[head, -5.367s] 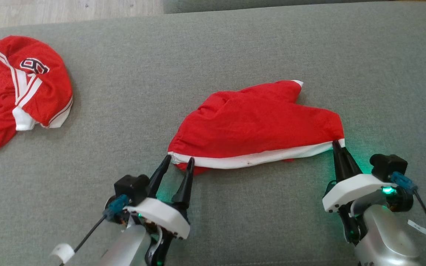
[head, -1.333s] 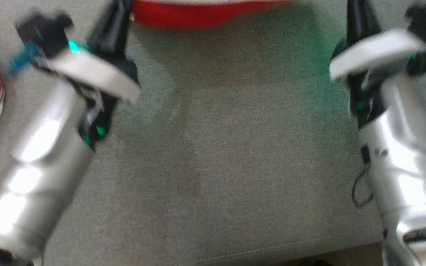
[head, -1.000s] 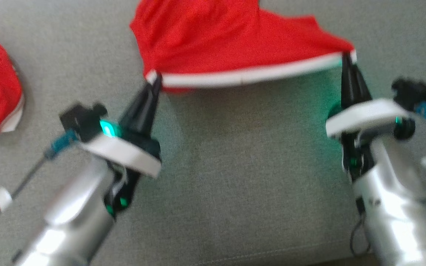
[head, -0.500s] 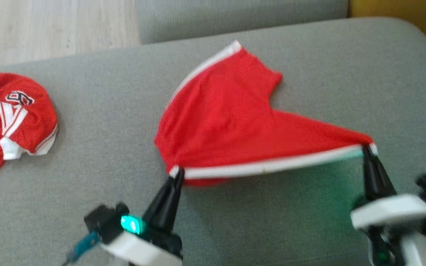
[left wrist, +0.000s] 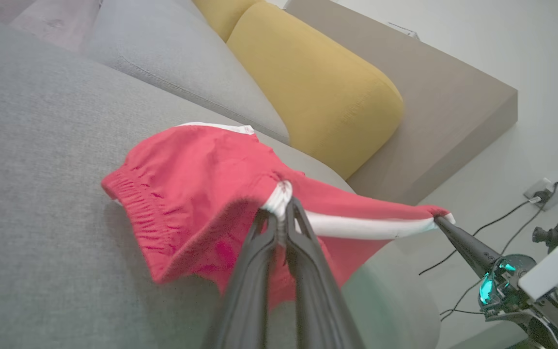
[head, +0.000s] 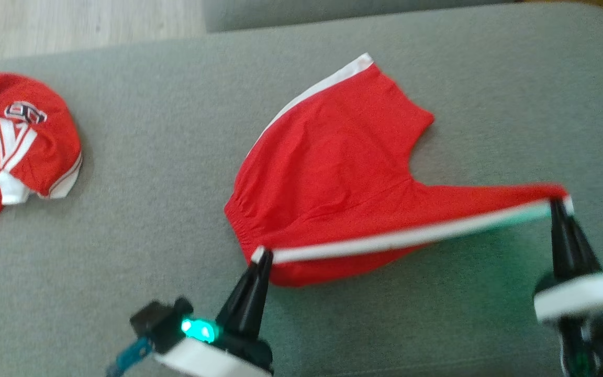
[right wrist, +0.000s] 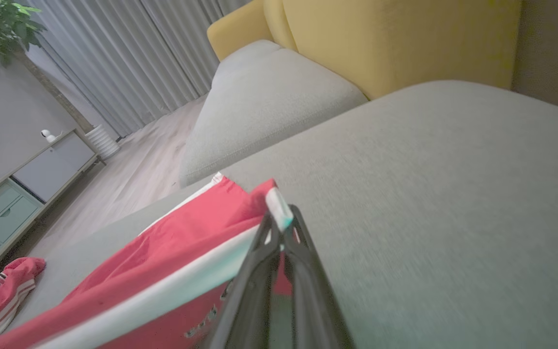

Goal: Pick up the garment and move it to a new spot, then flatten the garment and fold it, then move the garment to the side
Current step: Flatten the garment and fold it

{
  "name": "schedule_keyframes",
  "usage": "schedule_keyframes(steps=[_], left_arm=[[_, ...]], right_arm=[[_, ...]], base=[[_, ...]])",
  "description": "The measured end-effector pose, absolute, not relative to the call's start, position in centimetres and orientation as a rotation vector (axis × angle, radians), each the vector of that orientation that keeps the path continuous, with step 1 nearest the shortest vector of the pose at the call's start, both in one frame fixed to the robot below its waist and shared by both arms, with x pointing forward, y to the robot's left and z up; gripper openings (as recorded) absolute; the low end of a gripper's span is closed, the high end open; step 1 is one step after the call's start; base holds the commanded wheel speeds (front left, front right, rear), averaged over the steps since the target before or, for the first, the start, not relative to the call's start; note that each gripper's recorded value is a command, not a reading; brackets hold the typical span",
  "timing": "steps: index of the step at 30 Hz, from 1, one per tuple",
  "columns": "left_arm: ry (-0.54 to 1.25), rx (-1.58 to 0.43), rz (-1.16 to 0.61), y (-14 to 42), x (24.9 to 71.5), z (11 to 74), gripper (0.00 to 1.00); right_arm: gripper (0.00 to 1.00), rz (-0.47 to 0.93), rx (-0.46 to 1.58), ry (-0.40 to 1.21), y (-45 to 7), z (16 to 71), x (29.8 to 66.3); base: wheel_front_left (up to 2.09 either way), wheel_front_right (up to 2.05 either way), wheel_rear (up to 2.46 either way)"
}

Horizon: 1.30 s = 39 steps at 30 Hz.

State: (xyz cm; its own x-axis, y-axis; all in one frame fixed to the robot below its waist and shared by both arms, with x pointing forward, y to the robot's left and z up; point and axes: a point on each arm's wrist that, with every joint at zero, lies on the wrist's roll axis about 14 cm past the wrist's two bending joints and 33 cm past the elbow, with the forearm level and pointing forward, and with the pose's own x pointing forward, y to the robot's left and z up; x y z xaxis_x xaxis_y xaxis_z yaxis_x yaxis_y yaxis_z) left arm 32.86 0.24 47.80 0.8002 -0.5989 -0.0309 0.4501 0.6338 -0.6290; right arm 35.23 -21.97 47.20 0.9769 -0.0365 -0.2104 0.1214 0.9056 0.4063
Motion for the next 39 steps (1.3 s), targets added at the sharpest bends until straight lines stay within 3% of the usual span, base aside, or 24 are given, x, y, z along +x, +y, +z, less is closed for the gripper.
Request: schedule_keyframes(steps=[11, 17, 31, 33, 34, 35, 36, 37, 39], left_arm=[[0.204, -0.693, -0.482, 2.1, 40.8, 47.1, 0.0], [0.229, -0.72, -0.41, 3.1, 43.3, 45.3, 0.0], [0.272, -0.739, -0.291, 5.7, 45.4, 42.8, 0.0], [0.273, -0.73, -0.289, 5.8, 45.7, 42.8, 0.0], [0.276, -0.724, -0.292, 5.7, 45.7, 42.8, 0.12], [0.278, -0.722, -0.295, 5.6, 45.8, 42.8, 0.4], [0.278, -0.724, -0.294, 5.5, 45.9, 42.9, 0.89], [0.279, -0.72, -0.294, 5.5, 45.9, 43.0, 1.0], [0.287, -0.701, -0.303, 5.1, 45.8, 43.0, 1.0]], right_arm=[[0.0, 0.073, 0.351, 0.256, -17.3, 47.6, 48.5], [0.0, 0.137, 0.268, 0.34, -14.1, 45.7, 54.0], [0.0, 0.206, 0.179, 0.492, -9.8, 41.4, 58.1], [0.09, 0.206, 0.18, 0.487, -9.6, 41.5, 58.6], [0.18, 0.208, 0.176, 0.487, -9.5, 41.6, 58.8], [0.35, 0.209, 0.173, 0.485, -9.4, 41.7, 59.1], [0.57, 0.211, 0.171, 0.482, -9.3, 41.8, 59.3], [1.0, 0.214, 0.169, 0.482, -9.1, 41.8, 59.5], [1.0, 0.22, 0.167, 0.483, -8.7, 41.8, 59.7]], base=[[0.0, 0.0, 0.0], [0.0, 0.0, 0.0], [0.0, 0.0, 0.0], [0.0, 0.0, 0.0], [0.0, 0.0, 0.0], [0.0, 0.0, 0.0], [0.0, 0.0, 0.0], [0.0, 0.0, 0.0], [0.0, 0.0, 0.0]])
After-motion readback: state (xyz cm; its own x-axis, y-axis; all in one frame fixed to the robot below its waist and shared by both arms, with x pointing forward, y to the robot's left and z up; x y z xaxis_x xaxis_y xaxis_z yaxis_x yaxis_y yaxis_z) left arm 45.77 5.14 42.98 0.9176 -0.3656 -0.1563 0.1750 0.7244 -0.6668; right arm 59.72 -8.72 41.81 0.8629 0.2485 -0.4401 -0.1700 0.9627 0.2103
